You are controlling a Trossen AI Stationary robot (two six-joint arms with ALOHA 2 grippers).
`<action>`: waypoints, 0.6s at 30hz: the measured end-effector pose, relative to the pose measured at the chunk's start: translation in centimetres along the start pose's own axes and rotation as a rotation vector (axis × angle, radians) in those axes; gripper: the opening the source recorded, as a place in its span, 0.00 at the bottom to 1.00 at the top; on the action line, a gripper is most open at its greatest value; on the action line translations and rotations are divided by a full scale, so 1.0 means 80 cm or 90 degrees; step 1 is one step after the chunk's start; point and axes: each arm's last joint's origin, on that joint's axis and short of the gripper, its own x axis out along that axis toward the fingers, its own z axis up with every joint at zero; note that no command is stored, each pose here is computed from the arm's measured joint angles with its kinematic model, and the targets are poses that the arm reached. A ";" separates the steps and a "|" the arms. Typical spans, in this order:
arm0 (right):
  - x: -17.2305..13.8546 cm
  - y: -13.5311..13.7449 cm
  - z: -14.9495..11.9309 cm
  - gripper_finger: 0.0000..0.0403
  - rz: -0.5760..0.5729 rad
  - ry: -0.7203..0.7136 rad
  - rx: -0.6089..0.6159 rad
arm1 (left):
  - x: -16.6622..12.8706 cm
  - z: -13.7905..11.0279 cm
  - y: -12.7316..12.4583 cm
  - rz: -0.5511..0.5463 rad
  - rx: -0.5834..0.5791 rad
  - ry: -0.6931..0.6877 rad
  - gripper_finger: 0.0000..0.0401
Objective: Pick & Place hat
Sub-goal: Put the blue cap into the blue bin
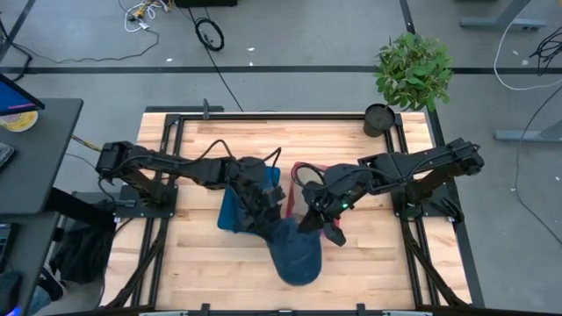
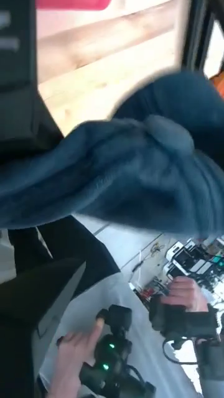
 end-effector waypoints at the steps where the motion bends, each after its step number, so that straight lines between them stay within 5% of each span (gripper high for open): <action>1: 0.000 -0.001 -0.002 0.00 -0.005 0.008 0.003 | 0.000 0.000 -0.002 -0.001 0.013 0.000 0.55; 8: 0.000 -0.004 -0.006 0.00 -0.027 0.024 0.009 | -0.005 0.003 0.002 0.006 0.012 -0.008 0.05; 18: -0.002 -0.010 -0.002 0.01 -0.047 0.012 -0.003 | -0.014 0.005 0.005 -0.061 0.053 0.009 0.02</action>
